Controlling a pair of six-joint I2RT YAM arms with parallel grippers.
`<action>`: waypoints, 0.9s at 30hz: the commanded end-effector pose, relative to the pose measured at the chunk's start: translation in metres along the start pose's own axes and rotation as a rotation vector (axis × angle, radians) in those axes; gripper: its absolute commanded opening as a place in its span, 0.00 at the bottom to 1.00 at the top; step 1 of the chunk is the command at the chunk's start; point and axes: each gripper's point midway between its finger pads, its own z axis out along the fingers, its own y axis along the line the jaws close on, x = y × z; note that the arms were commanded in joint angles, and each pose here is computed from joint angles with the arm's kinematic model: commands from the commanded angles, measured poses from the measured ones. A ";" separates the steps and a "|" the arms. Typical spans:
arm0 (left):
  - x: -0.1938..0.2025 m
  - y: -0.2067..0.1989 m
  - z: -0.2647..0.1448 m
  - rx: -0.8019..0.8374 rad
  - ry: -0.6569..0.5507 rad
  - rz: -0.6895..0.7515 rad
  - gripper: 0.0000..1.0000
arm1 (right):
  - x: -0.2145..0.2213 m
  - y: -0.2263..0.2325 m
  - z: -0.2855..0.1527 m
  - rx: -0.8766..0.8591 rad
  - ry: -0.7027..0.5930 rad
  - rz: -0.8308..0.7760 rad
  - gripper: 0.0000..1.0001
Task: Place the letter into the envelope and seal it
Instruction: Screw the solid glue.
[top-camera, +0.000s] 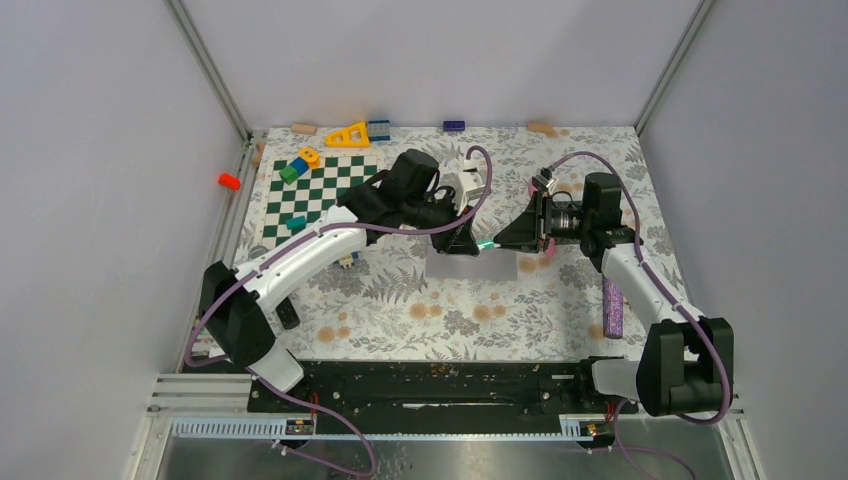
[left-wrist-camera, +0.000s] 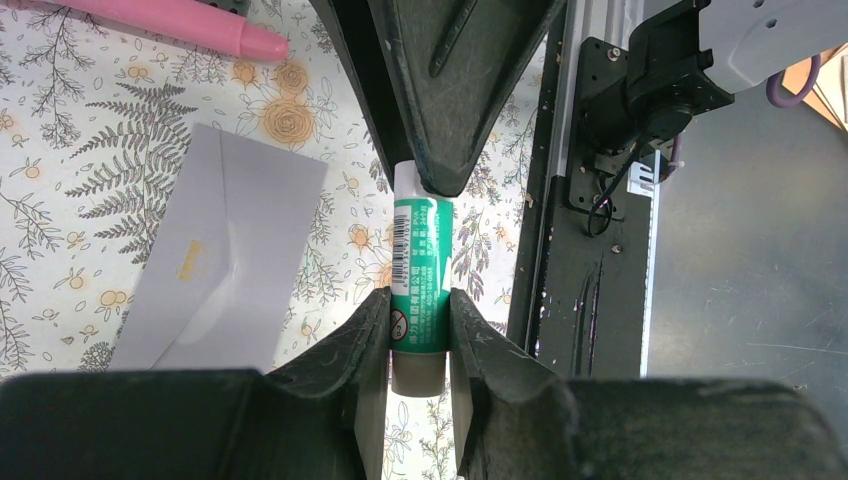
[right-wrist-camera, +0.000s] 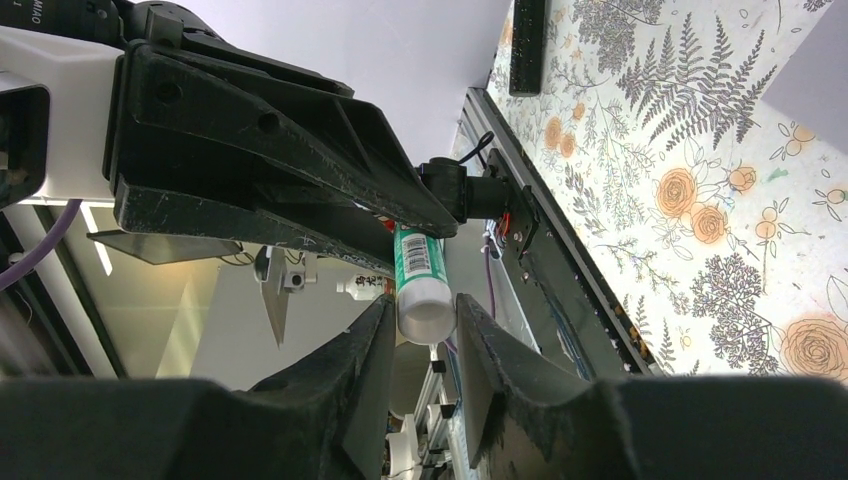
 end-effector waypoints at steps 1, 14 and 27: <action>-0.023 0.000 -0.004 -0.021 -0.052 0.063 0.00 | 0.006 0.012 0.000 -0.024 0.019 -0.054 0.33; -0.017 -0.050 0.000 0.313 -0.050 0.012 0.00 | 0.025 0.036 -0.007 -0.137 0.062 -0.627 0.23; -0.018 -0.067 0.003 0.477 -0.068 -0.079 0.01 | 0.053 0.054 -0.018 -0.201 0.028 -1.200 0.54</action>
